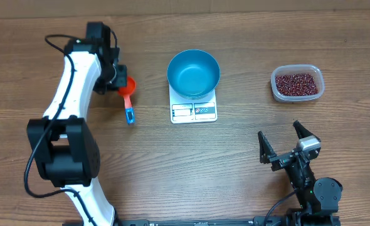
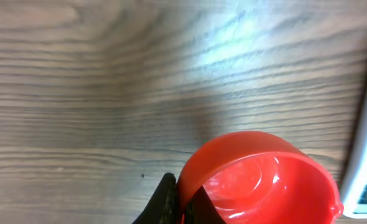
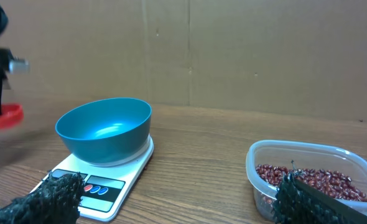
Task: Scoop item into bowl and weigh 150g on scale
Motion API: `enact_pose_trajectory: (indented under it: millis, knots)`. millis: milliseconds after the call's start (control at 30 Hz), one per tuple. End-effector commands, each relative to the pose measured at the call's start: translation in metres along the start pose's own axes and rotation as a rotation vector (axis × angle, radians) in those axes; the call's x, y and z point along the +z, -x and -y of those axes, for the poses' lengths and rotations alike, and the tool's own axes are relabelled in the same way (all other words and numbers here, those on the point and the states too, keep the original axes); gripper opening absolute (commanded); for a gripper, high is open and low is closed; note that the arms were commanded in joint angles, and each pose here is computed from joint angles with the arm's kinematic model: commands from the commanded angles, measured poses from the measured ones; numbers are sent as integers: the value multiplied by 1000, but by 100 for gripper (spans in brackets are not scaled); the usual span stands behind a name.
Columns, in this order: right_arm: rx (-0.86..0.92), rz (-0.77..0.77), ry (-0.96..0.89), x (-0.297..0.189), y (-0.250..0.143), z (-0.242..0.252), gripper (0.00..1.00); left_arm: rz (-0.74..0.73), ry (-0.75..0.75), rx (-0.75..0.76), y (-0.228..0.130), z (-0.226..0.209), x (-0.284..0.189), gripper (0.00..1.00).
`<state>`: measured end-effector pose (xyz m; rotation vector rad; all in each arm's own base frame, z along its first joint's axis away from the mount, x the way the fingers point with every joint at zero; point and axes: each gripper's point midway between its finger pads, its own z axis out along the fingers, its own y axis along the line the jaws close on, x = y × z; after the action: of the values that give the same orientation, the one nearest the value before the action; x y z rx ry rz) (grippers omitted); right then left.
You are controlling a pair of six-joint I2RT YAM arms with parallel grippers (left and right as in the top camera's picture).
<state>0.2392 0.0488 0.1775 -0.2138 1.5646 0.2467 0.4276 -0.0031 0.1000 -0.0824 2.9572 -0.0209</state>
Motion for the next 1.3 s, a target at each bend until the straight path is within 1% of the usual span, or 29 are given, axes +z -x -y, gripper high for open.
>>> enact_pose_trajectory:
  millis: [0,100,233,300,433,567,633,700,800,933,1000,1133,1267]
  knots:
    - [-3,4,10,0,-2,-2,100,127,-25,-110,19,2,-55,4]
    - [-3,4,10,0,-2,-2,100,173,-41,-227,22,2,-79,4]
    - [-3,4,10,0,-2,-2,100,202,-71,-445,15,2,-104,4]
    - [-3,4,10,0,-2,-2,100,174,-94,-531,3,6,-113,4]
    - [-3,4,10,0,-2,-2,100,97,-164,-623,-15,19,-119,4]
    - [-2,5,11,0,-2,-2,100,-6,-246,-633,-32,37,-122,4]
    - [-2,5,14,0,-2,-3,100,-52,-260,-637,-41,41,-122,4]
    - [-2,5,15,0,-1,-3,100,-79,-251,-640,-48,41,-122,4]
    - [-3,29,75,0,5,-13,100,-100,-230,-643,-54,39,-121,4]
    - [198,82,97,-3,26,-16,100,-107,-224,-645,-57,38,-121,4]
    - [268,94,102,-5,37,-17,100,-106,-225,-646,-56,38,-121,4]
    - [328,91,102,-11,56,-19,100,-109,-227,-646,-57,38,-122,4]
    - [388,20,89,-15,68,-20,100,-110,-229,-646,-57,39,-122,4]
